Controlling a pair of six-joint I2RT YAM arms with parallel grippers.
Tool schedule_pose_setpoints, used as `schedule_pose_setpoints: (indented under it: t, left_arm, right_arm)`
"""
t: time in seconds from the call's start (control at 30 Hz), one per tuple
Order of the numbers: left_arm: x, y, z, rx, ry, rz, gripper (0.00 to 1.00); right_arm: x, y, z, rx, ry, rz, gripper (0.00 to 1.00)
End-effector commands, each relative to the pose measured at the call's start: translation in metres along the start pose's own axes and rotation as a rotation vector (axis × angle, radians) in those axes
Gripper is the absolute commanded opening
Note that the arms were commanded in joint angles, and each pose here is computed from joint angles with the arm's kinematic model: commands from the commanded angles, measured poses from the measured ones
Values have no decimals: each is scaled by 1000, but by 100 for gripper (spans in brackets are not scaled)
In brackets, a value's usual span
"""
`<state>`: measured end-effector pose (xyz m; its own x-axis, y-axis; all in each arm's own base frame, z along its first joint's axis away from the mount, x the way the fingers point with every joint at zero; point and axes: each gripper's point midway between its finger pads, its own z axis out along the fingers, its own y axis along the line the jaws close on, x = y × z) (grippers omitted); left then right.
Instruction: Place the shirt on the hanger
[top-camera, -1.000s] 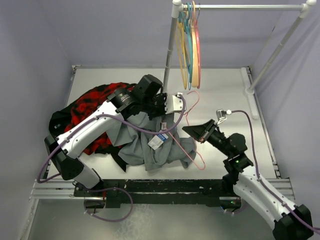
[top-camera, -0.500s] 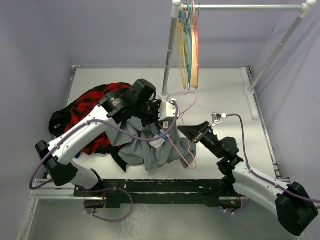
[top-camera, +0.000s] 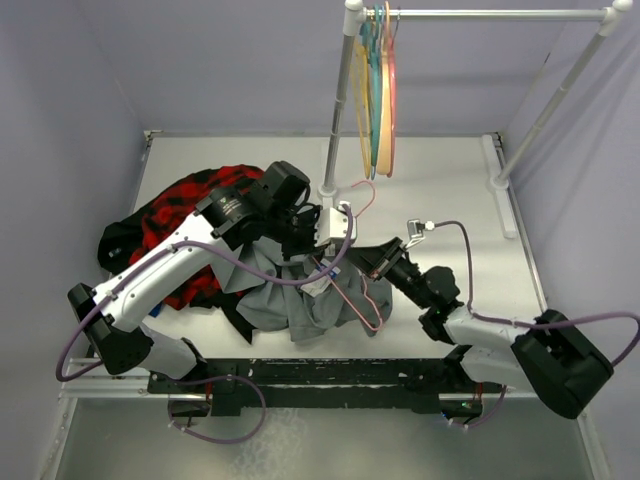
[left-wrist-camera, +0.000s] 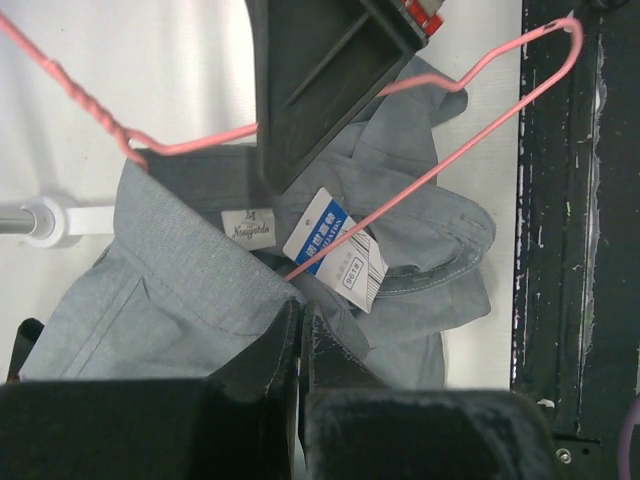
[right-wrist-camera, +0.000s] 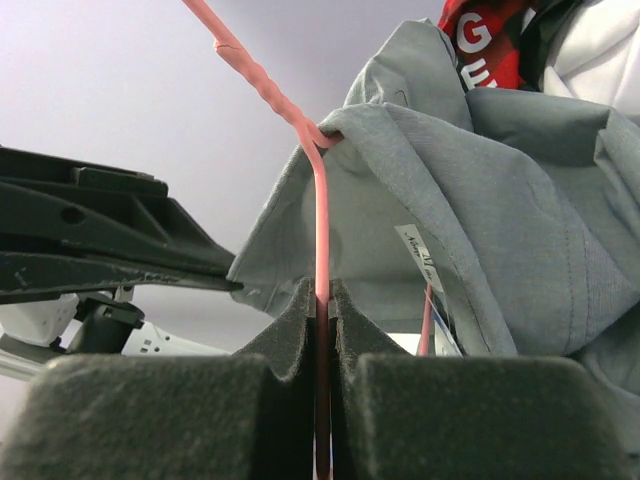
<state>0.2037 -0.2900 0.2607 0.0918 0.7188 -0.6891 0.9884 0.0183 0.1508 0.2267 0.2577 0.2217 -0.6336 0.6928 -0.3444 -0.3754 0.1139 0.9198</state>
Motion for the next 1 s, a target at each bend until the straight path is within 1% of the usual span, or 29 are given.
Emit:
schedule_pose_setpoints:
  t: [0.0, 0.1, 0.33, 0.37, 0.4, 0.43, 0.47, 0.5, 0.53, 0.63, 0.77, 0.97]
  left_arm:
    - [-24, -9, -15, 36, -90, 1, 0]
    - [-21, -9, -15, 32, -81, -1, 0]
    - [-18, -7, -14, 20, -74, 0, 0]
    - [-16, -4, -14, 4, -68, 1, 2]
    - [-14, 3, -15, -34, -53, 5, 18]
    - [-13, 10, -19, -75, -41, 14, 38]
    - [-14, 18, -25, -122, -32, 33, 73]
    - [-16, 27, -32, -161, -35, 43, 96]
    - [-22, 33, -43, -183, -53, 58, 100]
    - [-38, 50, -66, -211, -113, 108, 100]
    - [-38, 72, -75, -198, -175, 185, 100]
    - [-26, 85, -63, -28, -325, 265, 100]
  right_arm:
    - [-21, 49, 18, -203, -87, -57, 0]
    - [-22, 52, 23, -230, -95, -63, 0]
    - [-21, 45, 28, -229, -96, -71, 0]
    - [-20, 44, 27, -228, -96, -77, 0]
    - [-20, 43, 27, -226, -95, -86, 0]
    - [-19, 41, 26, -223, -91, -98, 0]
    - [-17, 39, 25, -218, -87, -109, 0]
    - [-16, 37, 25, -214, -79, -123, 0]
    - [-14, 36, 25, -212, -71, -132, 0]
    - [-9, 34, 21, -222, -55, -135, 0]
    - [-7, 31, 18, -235, -57, -139, 0]
    - [-4, 26, 17, -249, -60, -132, 0]
